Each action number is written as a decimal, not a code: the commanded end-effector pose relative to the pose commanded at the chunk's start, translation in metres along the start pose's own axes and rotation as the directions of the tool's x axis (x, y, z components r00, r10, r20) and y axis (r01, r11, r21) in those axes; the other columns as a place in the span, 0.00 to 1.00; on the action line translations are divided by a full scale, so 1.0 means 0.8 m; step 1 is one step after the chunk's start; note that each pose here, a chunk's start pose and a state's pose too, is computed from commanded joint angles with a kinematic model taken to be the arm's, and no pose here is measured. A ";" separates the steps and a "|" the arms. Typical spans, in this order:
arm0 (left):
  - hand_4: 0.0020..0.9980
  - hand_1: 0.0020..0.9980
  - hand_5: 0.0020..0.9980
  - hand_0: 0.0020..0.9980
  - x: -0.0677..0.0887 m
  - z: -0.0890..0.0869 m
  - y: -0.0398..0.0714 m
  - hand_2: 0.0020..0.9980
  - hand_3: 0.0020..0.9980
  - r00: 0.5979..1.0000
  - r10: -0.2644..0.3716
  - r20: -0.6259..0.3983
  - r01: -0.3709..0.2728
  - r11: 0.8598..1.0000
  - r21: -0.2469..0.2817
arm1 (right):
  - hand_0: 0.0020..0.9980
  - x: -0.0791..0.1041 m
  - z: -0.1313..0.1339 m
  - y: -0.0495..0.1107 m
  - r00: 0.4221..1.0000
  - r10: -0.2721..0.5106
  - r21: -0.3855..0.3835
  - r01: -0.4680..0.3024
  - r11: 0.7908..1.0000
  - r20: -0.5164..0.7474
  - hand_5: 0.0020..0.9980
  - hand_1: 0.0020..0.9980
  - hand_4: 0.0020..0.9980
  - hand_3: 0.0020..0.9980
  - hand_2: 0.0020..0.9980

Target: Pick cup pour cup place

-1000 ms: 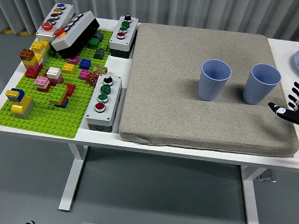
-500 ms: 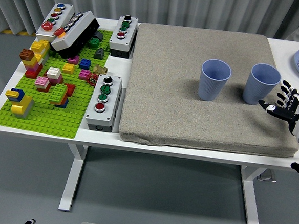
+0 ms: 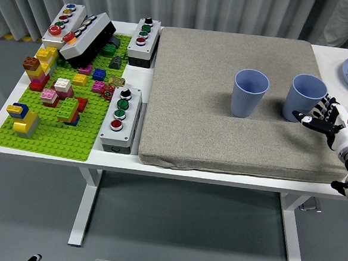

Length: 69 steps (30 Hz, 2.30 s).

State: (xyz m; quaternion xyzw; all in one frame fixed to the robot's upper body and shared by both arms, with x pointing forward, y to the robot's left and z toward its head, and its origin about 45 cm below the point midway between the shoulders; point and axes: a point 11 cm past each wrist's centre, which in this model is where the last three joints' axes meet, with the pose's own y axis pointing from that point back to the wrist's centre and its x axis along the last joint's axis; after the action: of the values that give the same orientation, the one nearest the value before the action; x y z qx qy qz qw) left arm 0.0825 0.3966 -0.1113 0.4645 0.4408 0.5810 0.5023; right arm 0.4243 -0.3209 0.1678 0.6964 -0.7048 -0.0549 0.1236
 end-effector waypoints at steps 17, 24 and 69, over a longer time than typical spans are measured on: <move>0.63 0.82 1.00 0.84 -0.001 0.003 0.000 0.88 0.81 1.000 -0.001 0.007 0.001 1.000 -0.002 | 0.98 -0.003 -0.008 -0.010 1.000 -0.008 0.009 0.008 1.000 0.023 0.11 0.95 0.87 1.00 1.00; 0.63 0.82 1.00 0.84 -0.002 0.003 0.000 0.88 0.81 1.000 -0.004 0.015 0.004 1.000 -0.003 | 0.98 -0.007 -0.007 -0.012 0.999 -0.016 0.007 0.015 1.000 0.033 0.11 0.95 0.86 1.00 1.00; 0.63 0.82 1.00 0.84 -0.005 0.015 0.000 0.88 0.81 0.999 -0.009 0.035 0.009 1.000 -0.015 | 0.85 -0.012 -0.018 -0.027 0.992 0.038 0.045 -0.044 0.998 0.121 0.07 0.71 0.82 0.78 0.66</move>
State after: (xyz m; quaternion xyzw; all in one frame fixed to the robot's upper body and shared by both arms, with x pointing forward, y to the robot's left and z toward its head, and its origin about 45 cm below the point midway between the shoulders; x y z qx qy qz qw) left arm 0.0945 0.3934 -0.1097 0.4687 0.4297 0.5740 0.5159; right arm 0.4486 -0.3107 0.1754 0.6799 -0.7263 -0.0771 0.0656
